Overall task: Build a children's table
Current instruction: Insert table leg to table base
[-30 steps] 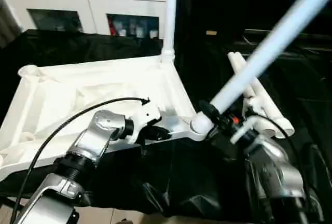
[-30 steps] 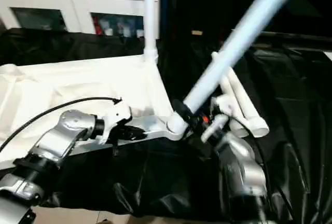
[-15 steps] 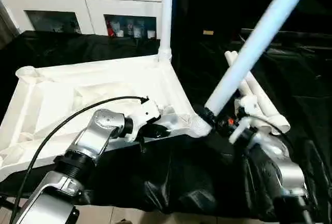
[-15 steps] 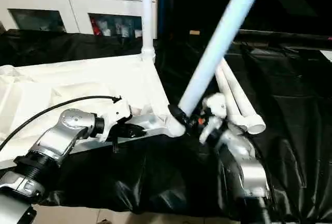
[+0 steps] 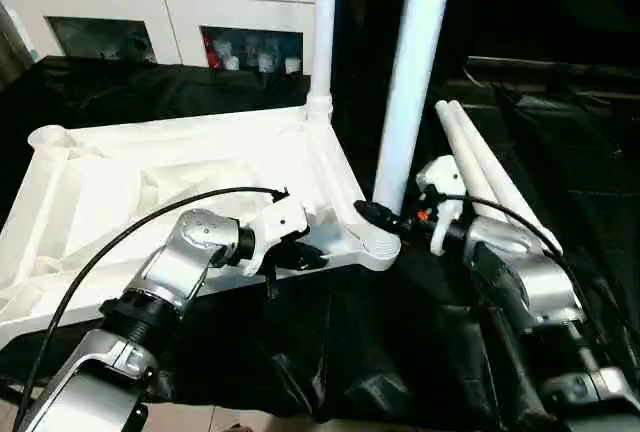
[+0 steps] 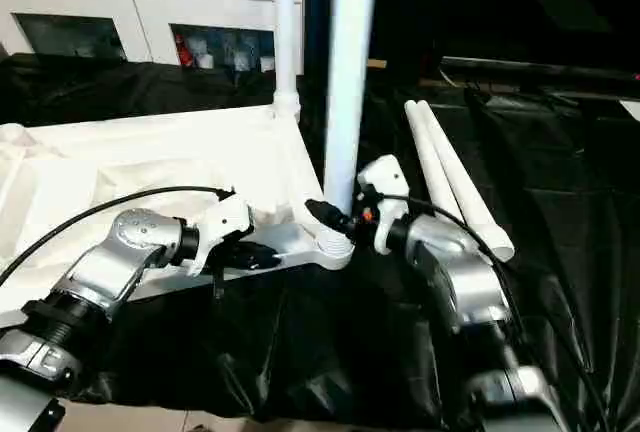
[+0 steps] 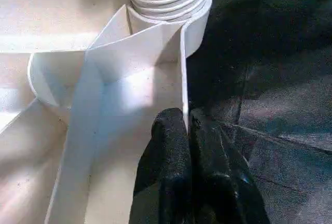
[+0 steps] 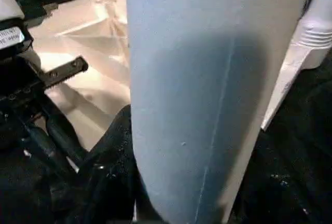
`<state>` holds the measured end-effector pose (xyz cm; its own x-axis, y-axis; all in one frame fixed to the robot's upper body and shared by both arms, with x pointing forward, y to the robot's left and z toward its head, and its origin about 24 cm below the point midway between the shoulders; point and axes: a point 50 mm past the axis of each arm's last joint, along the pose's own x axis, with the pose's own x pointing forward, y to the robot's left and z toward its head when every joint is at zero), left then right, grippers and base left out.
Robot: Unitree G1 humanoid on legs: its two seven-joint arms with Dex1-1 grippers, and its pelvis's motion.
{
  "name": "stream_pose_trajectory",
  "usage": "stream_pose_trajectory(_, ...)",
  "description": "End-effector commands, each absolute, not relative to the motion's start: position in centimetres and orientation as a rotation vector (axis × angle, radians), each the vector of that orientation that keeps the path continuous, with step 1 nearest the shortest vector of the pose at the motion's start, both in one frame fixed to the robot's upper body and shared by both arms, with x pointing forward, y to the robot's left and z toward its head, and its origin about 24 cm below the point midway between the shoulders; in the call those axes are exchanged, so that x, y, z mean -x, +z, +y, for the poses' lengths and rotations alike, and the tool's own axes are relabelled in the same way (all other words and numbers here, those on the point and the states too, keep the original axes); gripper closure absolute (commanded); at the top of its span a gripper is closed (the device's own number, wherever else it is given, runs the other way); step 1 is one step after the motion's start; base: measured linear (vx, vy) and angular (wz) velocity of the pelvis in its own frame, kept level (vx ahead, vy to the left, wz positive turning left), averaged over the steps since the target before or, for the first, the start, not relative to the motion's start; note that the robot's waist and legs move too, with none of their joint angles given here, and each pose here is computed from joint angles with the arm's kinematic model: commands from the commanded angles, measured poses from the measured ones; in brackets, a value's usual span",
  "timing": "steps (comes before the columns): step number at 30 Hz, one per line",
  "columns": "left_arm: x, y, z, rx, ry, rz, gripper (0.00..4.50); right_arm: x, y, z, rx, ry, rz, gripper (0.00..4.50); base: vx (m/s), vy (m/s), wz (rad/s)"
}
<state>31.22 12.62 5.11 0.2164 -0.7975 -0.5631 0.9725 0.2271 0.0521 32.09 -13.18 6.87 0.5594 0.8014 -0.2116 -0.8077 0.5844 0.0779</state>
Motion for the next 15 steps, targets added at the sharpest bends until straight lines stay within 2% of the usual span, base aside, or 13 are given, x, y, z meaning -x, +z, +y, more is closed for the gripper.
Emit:
stream_pose_trajectory(1,-31.3,4.9,13.2,-0.490,-1.273,0.520,4.50,-31.3,3.5,-13.8,0.021,0.923,0.428,2.64,0.000,0.000,0.00)
stream_pose_trajectory(8,-31.2,4.9,13.4,-0.485,-1.266,0.527,4.50,-31.3,3.2,-14.6,-0.068,0.887,0.427,2.64,0.000,0.000,0.00)
stream_pose_trajectory(11,-31.3,5.0,13.4,-0.471,-1.255,0.525,4.50,-31.1,2.7,-15.7,-0.196,0.810,0.400,2.64,0.000,0.000,0.00)
stream_pose_trajectory(15,-31.5,5.1,13.5,-0.468,-1.242,0.520,4.50,-30.6,2.2,-16.6,-0.290,0.727,0.359,2.64,0.000,0.000,0.00)
